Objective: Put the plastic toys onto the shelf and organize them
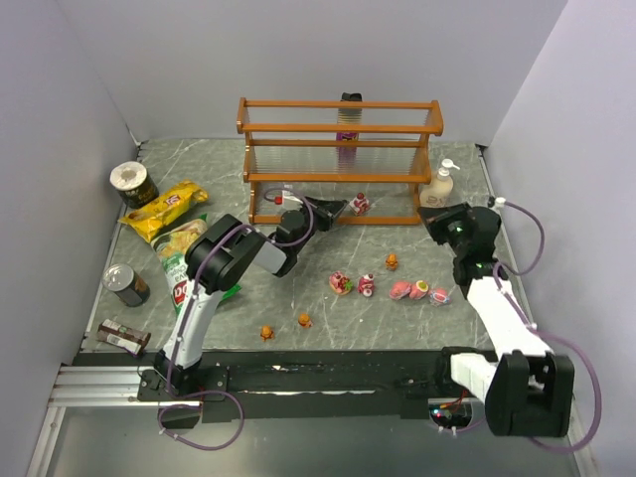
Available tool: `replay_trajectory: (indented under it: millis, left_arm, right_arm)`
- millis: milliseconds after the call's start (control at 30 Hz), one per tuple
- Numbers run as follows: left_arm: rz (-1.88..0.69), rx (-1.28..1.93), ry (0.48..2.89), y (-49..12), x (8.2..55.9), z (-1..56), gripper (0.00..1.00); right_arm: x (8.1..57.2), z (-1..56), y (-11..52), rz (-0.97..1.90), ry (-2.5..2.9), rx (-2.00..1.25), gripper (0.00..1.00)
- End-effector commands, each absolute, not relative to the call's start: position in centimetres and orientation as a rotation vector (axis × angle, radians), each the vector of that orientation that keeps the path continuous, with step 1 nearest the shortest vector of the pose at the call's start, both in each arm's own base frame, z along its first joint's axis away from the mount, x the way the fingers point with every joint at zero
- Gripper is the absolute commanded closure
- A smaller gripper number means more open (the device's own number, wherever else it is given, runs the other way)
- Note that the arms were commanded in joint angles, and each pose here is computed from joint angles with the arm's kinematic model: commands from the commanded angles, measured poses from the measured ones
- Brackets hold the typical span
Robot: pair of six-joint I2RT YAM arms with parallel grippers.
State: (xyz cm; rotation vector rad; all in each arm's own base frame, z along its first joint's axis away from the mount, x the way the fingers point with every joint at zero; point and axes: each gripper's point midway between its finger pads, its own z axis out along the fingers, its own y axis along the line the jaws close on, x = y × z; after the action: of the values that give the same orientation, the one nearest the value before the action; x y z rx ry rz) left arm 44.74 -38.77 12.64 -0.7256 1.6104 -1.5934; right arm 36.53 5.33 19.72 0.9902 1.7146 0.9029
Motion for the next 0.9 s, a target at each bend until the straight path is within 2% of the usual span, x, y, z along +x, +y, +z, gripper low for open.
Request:
replay_trajectory:
  millis: [0, 200, 500, 867]
  left_arm:
    - [-1.653, -0.775, 1.489, -38.7, 46.1, 14.0, 0.92]
    - [-1.656, -0.85, 1.436, -39.5, 47.9, 13.5, 0.94]
    - [-1.57, -1.014, 1.431, -39.3, 49.7, 11.7, 0.99]
    - [-1.485, -1.1, 1.536, -42.1, 50.9, 9.3, 0.99]
  right_arm:
    - [34.4, 21.6, 4.6, 0.874, 1.703, 0.921, 1.0]
    - [32.1, 23.7, 4.3, 0.827, 1.696, 0.863, 0.99]
    - [30.1, 22.8, 4.2, 0.784, 1.742, 0.871, 0.98]
    - [28.9, 22.2, 3.5, 0.716, 1.767, 0.882, 0.97]
